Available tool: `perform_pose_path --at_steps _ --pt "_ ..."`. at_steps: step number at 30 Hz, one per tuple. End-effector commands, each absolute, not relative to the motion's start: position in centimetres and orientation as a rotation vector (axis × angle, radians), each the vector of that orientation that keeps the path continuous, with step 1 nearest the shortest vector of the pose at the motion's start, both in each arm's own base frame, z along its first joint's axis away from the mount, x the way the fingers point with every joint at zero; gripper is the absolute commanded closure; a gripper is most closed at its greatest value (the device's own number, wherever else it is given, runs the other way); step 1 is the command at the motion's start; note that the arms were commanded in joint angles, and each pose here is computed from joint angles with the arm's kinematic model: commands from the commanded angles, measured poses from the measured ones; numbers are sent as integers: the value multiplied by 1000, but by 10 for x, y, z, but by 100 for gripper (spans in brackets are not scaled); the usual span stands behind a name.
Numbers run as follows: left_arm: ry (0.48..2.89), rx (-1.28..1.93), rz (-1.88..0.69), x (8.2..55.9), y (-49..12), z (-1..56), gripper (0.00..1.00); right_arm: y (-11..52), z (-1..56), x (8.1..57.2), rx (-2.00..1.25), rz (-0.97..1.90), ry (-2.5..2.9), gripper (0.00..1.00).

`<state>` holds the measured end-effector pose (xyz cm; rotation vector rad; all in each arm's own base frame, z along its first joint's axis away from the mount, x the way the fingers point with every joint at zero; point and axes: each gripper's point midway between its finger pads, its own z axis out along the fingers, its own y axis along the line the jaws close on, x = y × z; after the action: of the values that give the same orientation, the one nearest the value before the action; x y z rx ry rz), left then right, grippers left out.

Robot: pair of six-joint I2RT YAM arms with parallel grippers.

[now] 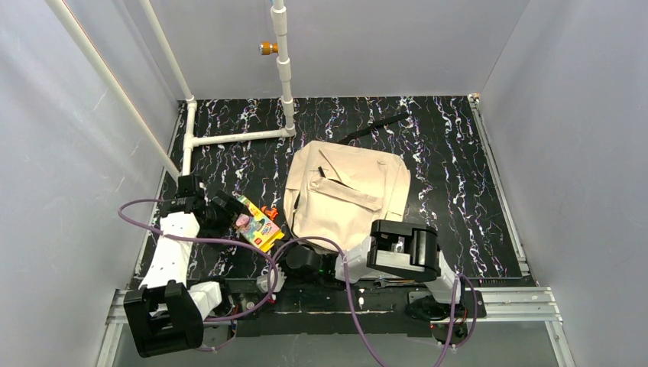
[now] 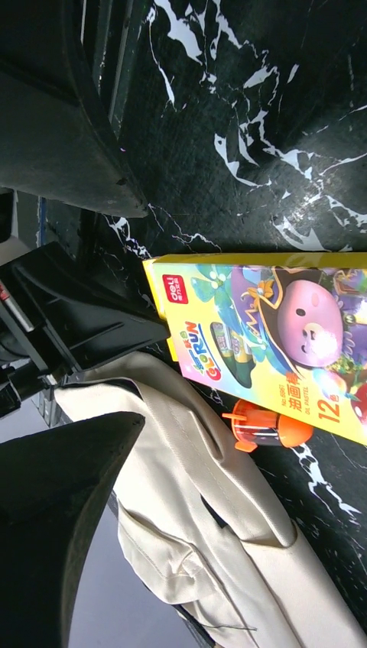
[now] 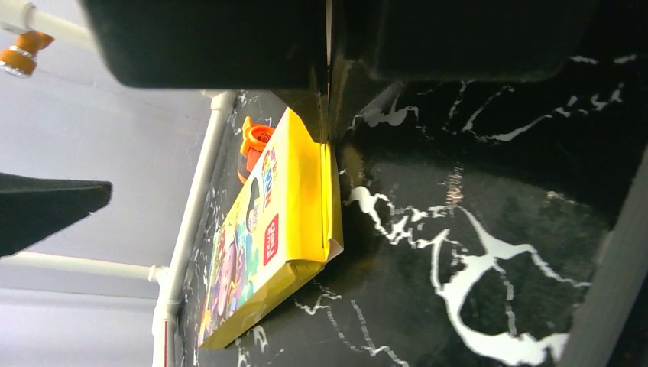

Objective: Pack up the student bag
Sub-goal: Pick up the stationery from the center of the board.

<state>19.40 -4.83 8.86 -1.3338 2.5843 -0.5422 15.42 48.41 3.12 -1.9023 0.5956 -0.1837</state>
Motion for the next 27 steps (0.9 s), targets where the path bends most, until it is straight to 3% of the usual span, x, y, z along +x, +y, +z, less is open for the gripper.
perform_pose_path --at_steps 1,16,27 --pt "2550 -1332 -654 191 -60 86 2 492 68 149 -1775 -3 698 99" --pt "2452 -1575 -802 184 -78 60 2 491 99 160 -1640 127 766 99" --pt "2004 -1565 -870 222 -57 58 5 492 108 157 -1556 220 819 99"
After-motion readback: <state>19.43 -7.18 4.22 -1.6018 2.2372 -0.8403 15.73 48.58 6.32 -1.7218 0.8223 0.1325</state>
